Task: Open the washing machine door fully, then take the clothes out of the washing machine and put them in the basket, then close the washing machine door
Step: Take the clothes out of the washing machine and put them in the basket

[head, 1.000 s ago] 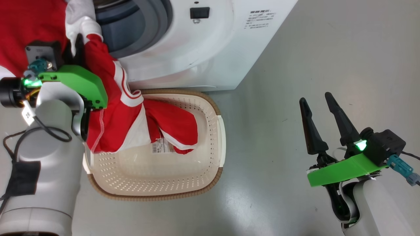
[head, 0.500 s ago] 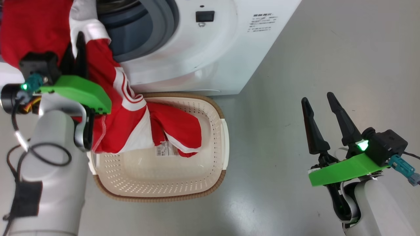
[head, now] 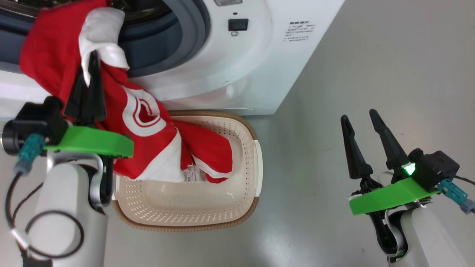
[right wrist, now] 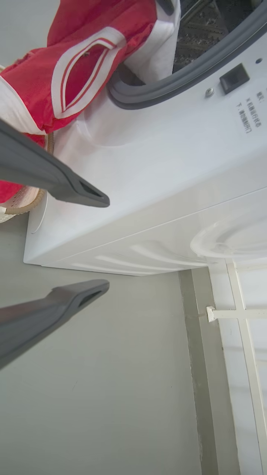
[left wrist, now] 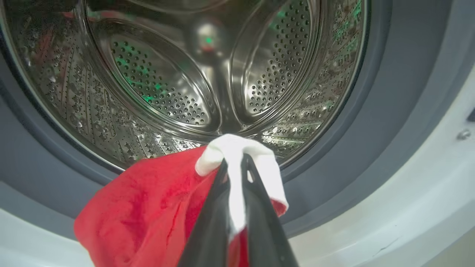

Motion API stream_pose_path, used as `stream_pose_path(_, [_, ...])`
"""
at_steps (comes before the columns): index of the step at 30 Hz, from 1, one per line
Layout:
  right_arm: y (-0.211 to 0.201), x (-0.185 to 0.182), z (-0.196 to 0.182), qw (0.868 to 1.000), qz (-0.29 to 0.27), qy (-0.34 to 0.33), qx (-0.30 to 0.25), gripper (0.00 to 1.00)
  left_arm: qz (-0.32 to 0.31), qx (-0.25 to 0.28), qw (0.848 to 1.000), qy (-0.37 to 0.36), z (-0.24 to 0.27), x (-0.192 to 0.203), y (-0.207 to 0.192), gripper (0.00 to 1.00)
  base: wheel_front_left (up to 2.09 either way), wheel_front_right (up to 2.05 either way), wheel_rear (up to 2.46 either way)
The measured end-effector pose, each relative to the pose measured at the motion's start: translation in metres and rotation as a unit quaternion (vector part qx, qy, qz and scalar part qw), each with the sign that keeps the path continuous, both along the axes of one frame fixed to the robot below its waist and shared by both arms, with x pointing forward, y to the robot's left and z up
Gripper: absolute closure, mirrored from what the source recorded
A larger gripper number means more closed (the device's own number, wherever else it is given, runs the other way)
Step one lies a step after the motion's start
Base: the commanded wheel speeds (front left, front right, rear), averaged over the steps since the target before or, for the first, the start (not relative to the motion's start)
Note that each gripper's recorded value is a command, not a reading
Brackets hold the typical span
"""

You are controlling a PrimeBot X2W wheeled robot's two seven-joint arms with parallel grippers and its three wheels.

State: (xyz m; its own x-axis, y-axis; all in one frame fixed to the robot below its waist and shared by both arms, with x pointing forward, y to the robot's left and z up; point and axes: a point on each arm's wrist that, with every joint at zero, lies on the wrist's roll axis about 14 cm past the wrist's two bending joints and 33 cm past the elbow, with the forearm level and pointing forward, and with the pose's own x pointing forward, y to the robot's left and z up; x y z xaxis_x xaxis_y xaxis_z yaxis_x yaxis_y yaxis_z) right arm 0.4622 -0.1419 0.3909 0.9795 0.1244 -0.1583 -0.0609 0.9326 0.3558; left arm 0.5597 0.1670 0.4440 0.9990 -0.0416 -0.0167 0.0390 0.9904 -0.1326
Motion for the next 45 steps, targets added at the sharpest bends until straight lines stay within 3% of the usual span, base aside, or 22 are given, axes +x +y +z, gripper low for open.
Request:
stream_pose_path(11, [0.0,-0.005,0.004,1.0,0.001,-0.002,-0.001,0.0,0.0,-0.008,0.999,-0.034,0.023,-0.028,-0.007,1.0,0.0,0.0,0.0])
stream_pose_path(21, [-0.003,-0.007,0.001,1.0,-0.003,0.003,-0.003,0.0,-0.03,-0.038,0.994,0.099,-0.047,-0.074,-0.03,1.0,0.0,0.0,0.0])
stream_pose_path(28, [-0.003,-0.006,-0.009,1.0,-0.002,0.014,-0.003,0.0,-0.05,-0.04,0.976,0.208,-0.117,-0.101,-0.042,1.0,0.0,0.0,0.0])
stream_pose_path(45, [-0.013,-0.001,-0.035,0.999,-0.014,0.04,-0.007,0.0,-0.124,0.013,0.937,0.328,-0.207,-0.095,-0.069,1.0,0.0,0.0,0.0])
